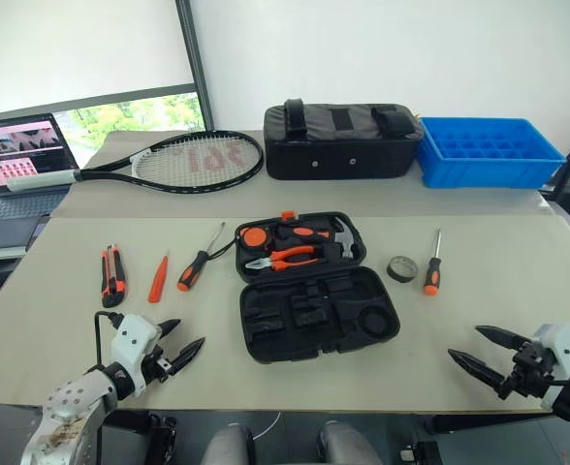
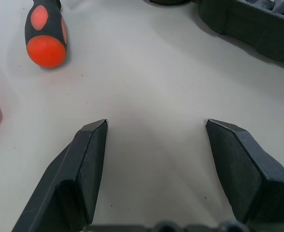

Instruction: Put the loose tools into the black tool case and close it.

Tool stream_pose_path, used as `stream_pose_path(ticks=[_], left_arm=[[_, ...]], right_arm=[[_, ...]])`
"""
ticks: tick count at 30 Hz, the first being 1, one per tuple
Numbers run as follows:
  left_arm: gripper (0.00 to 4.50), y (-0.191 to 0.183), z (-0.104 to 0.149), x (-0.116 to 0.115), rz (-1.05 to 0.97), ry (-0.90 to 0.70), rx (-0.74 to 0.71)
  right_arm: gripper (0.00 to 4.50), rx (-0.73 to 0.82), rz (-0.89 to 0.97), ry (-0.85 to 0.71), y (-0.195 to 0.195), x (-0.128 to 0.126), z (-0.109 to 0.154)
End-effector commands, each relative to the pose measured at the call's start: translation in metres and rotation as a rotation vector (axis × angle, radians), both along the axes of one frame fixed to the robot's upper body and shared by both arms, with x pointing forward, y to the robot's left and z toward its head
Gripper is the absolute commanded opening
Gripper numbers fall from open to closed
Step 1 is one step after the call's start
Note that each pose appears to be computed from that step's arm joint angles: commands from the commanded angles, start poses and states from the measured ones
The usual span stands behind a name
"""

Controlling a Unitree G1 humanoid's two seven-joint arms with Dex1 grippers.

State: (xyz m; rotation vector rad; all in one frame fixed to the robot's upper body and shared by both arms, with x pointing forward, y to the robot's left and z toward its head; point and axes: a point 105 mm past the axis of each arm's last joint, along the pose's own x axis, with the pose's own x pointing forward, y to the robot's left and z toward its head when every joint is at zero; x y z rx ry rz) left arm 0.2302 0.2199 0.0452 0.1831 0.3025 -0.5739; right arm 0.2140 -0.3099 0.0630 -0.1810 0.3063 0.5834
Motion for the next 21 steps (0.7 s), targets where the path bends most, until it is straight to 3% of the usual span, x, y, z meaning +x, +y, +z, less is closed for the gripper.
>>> stream_pose_path(ticks=[1, 14, 21], left_arm=[[3.47, -0.002, 0.000, -0.002, -0.015, 0.009, 0.009], [3.47, -0.002, 0.004, -0.002, -0.002, -0.010, -0.009], [3.47, -0.003, 0.029, 0.012, -0.002, -0.085, -0.019]], right_arm=[[4.44, -0.032, 0.022, -0.063, 0.002, 0.005, 0.016], [4.44, -0.041, 0.044, -0.084, 0.011, 0.009, 0.024], [4.44, -0.006, 0.090, -0.141, 0.022, 0.011, 0.038]])
